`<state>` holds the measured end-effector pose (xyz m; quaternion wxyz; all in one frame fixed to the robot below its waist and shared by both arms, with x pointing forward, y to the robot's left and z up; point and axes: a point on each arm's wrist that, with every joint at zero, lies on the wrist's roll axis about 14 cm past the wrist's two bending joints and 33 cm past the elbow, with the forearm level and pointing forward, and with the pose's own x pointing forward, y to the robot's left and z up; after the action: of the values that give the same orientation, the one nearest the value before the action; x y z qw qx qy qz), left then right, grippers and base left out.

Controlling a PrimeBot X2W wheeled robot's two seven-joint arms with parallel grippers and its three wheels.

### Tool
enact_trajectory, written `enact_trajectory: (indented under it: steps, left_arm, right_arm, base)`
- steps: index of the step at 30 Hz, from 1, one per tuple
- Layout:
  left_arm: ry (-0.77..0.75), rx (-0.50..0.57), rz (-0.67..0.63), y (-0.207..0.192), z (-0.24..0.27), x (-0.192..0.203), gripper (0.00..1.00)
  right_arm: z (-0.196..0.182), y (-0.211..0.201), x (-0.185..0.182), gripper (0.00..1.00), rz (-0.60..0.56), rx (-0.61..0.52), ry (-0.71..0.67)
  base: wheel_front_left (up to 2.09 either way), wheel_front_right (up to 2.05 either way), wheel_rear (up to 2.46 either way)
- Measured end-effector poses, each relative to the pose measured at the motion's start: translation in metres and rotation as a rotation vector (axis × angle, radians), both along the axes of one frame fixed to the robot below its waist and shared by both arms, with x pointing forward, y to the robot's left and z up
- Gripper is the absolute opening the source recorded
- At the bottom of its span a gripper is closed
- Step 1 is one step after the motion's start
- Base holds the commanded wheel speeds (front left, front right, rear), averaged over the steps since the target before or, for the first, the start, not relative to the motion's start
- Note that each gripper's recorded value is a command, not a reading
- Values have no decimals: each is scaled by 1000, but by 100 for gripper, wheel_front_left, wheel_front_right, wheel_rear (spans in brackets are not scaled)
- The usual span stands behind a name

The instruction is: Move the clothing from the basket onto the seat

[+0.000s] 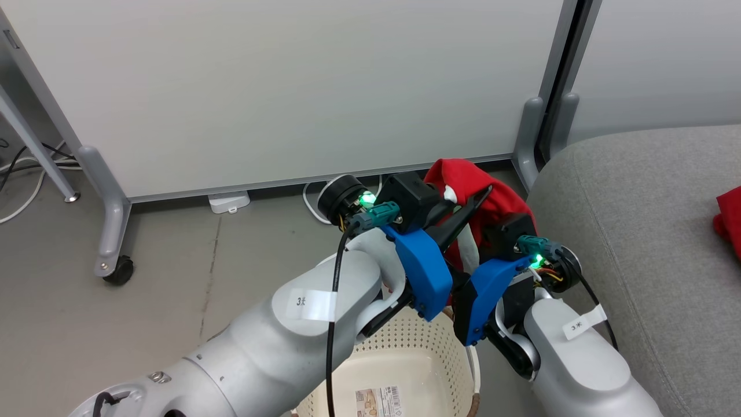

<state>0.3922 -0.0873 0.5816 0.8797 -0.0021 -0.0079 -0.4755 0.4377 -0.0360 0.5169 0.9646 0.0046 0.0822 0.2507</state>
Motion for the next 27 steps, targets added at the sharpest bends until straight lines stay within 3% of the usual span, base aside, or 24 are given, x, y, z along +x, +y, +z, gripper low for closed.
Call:
enact_trajectory:
  steps: [27]
  left_arm:
    - [-2,4,0,-2,1,-1,0]
  right_arm:
    - [-2,-2,2,0,-5,11,-15]
  base:
    - [0,0,0]
